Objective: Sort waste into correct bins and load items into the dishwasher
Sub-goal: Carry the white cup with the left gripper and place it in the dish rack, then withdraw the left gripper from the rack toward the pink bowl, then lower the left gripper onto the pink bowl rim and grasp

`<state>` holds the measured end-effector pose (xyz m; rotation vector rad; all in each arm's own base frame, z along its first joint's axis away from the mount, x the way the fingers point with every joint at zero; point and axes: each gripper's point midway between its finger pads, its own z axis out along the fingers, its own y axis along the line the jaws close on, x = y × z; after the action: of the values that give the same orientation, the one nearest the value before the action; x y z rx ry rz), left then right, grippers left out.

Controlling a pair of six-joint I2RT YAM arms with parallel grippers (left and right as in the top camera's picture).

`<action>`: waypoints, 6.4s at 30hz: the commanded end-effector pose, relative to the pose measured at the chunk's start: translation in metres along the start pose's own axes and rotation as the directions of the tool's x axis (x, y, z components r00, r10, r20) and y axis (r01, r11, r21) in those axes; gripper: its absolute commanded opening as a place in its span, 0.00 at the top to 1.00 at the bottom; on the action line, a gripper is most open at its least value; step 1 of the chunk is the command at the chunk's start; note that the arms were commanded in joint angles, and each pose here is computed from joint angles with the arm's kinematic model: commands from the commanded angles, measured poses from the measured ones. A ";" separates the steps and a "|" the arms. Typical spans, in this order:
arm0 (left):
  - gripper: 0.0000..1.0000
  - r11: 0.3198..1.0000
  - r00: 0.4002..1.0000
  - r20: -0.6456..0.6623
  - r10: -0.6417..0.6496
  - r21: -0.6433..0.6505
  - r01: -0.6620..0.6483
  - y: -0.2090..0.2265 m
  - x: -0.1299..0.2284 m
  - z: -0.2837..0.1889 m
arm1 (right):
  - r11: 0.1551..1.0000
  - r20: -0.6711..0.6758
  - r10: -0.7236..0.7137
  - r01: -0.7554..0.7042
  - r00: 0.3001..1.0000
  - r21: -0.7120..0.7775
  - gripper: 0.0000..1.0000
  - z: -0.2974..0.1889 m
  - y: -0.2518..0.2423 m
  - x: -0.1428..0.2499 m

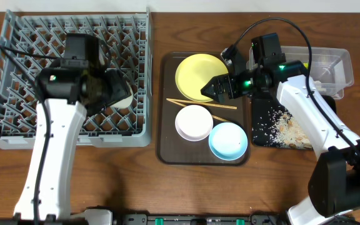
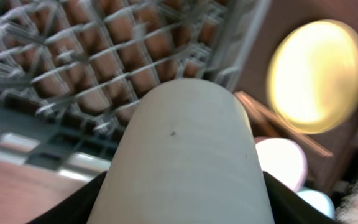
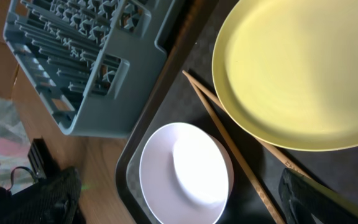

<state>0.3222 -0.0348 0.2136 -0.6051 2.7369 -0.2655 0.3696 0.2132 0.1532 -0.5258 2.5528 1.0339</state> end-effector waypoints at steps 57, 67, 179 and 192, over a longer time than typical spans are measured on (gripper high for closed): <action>0.37 0.985 0.927 -0.374 0.000 -0.160 -0.064 0.008 0.056 0.077 | 0.996 0.055 -0.084 0.083 0.995 0.017 0.01 -0.017 0.017 -0.012; 0.36 0.979 0.912 -0.409 -0.014 -0.193 -0.072 0.016 0.065 0.072 | 0.997 0.053 -0.082 0.081 0.995 0.017 0.01 -0.017 0.017 -0.012; 0.44 0.729 0.613 -0.500 0.612 0.056 -0.682 -0.083 0.134 0.198 | 0.789 0.453 0.074 -0.330 0.888 0.518 0.01 -0.196 -0.026 -0.015; 0.92 0.737 0.624 -0.496 0.604 0.050 -0.674 -0.084 0.133 0.199 | 0.789 0.453 0.074 -0.330 0.888 0.518 0.01 -0.196 -0.026 -0.015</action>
<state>0.3124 -0.1926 0.0170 0.5491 3.2254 -0.0571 0.3589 0.0634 0.2744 0.1109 2.3901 0.3141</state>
